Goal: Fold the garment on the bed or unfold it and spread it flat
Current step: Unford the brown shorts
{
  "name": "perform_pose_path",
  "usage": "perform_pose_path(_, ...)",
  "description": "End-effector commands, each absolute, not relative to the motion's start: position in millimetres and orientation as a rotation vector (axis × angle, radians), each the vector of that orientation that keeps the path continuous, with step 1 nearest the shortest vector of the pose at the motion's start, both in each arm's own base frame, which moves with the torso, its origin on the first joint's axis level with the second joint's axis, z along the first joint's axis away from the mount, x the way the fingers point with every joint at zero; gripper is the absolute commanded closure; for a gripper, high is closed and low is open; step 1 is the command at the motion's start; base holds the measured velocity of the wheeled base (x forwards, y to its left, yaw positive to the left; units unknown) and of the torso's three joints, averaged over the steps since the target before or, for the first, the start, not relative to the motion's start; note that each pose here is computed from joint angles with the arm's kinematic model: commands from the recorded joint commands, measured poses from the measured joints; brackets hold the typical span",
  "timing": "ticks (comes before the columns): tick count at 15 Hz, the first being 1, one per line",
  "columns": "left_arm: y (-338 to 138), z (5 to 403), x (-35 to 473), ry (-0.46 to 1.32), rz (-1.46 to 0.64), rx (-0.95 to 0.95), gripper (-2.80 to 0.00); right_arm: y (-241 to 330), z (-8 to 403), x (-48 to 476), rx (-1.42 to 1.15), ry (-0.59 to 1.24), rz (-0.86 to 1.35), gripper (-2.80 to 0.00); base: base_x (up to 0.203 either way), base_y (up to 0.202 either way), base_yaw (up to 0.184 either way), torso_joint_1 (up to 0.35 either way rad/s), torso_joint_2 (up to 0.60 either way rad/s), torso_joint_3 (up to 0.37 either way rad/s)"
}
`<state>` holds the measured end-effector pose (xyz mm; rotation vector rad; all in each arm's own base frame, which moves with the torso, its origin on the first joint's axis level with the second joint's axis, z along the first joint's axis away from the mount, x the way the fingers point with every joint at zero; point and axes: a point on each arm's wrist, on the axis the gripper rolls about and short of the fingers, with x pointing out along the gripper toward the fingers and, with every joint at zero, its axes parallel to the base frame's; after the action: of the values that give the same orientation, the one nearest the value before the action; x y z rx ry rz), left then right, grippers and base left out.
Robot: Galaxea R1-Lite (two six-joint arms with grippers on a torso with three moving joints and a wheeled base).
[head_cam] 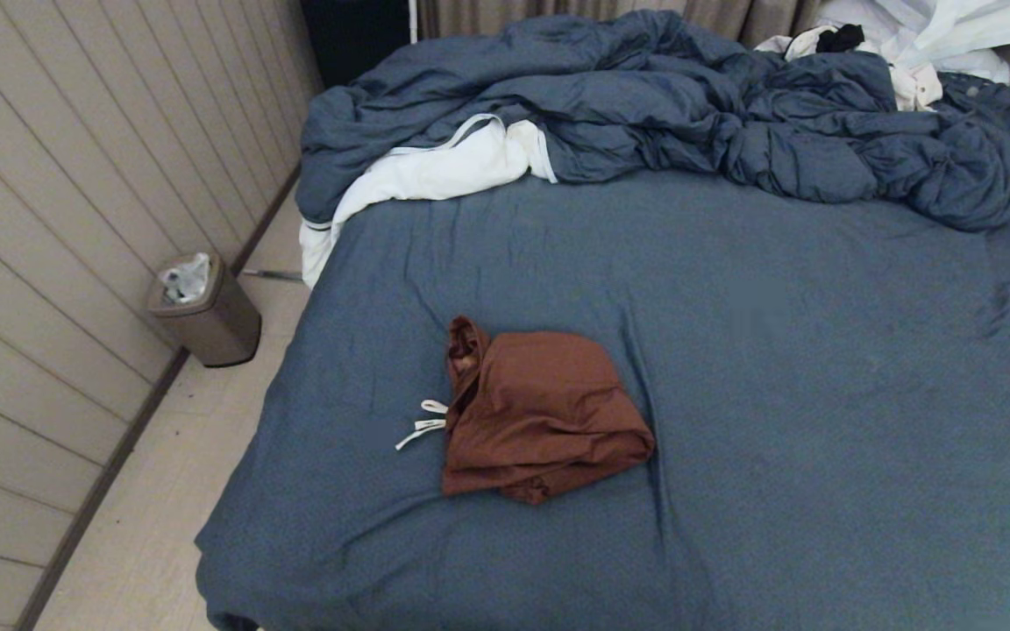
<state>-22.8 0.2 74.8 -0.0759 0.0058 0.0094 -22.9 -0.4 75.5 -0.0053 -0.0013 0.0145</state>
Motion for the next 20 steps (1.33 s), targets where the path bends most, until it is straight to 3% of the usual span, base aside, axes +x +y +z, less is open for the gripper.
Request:
perform_pose_path(1, 0, 75, -23, 0.006, 0.011, -0.077, 0.00, 0, 75, -23, -0.006, 0.000, 0.017, 0.00, 0.000, 0.000, 0.000, 0.000, 0.00, 0.000)
perform_pose_path(11, 0, 75, -23, 0.006, 0.011, -0.094, 0.00, 0, 80, -24, -0.025, -0.008, 0.029, 0.00, 0.000, 0.000, 0.000, 0.000, 0.00, 0.000)
perform_pose_path(15, 0, 75, -23, 0.006, 0.011, -0.094, 0.00, 2, 156, -28, -0.022, -0.005, 0.122, 0.00, 0.000, 0.000, 0.000, 0.000, 0.00, 0.000)
perform_pose_path(20, 0, 75, -23, 0.006, 0.011, -0.095, 0.00, 7, 252, 62, 0.041, 0.220, 0.229, 0.00, 0.000, 0.000, 0.000, 0.000, 0.00, 0.000)
